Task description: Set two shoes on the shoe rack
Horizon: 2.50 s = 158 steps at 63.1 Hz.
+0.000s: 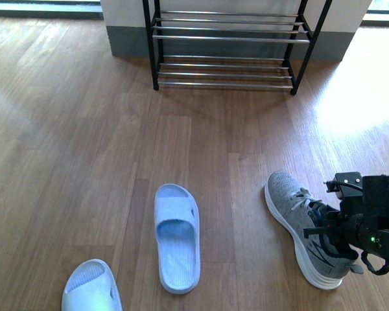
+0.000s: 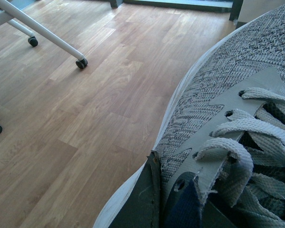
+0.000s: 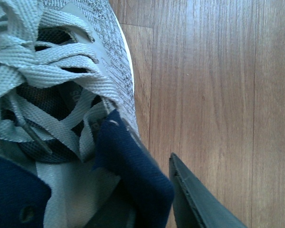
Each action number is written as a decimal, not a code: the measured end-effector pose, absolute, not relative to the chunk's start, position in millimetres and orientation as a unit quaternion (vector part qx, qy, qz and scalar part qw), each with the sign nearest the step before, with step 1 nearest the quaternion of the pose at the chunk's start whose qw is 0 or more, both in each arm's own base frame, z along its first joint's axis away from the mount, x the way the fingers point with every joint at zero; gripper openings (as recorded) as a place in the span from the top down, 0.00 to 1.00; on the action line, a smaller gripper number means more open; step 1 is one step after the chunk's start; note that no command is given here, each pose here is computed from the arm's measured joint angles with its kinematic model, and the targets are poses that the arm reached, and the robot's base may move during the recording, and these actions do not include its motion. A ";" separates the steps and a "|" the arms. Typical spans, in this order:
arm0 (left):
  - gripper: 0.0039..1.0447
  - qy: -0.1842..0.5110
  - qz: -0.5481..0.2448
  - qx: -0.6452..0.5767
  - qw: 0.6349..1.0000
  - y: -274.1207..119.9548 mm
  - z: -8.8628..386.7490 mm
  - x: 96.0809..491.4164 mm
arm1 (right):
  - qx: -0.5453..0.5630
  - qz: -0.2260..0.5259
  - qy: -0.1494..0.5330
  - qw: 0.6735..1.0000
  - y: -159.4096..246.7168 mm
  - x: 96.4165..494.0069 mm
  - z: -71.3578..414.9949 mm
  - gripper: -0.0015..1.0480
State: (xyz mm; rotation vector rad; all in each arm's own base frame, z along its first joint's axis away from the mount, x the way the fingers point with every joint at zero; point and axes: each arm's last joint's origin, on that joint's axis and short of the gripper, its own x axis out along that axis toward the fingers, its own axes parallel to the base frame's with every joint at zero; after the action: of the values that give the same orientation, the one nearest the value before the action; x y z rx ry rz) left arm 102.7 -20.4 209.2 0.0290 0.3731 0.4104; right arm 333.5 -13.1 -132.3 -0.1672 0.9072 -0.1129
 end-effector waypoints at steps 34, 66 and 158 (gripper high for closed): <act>0.99 0.184 0.203 0.014 0.962 -20.4 209.2 102.7 | -0.065 -0.042 0.295 0.952 -25.1 324.4 17.7 0.99; 0.99 0.184 0.203 0.014 0.962 -20.4 209.2 102.7 | -0.109 0.006 0.070 0.992 -33.8 191.7 195.6 0.99; 0.99 0.185 0.200 0.013 0.962 -20.6 208.9 102.7 | -0.118 -0.005 -0.006 0.993 -34.2 134.4 223.1 0.99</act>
State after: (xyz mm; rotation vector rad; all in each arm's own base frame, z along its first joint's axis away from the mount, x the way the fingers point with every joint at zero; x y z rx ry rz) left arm 102.7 -20.6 208.9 0.0273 0.3750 0.4043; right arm 134.4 -34.2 223.1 -0.2358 -0.0120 -0.0091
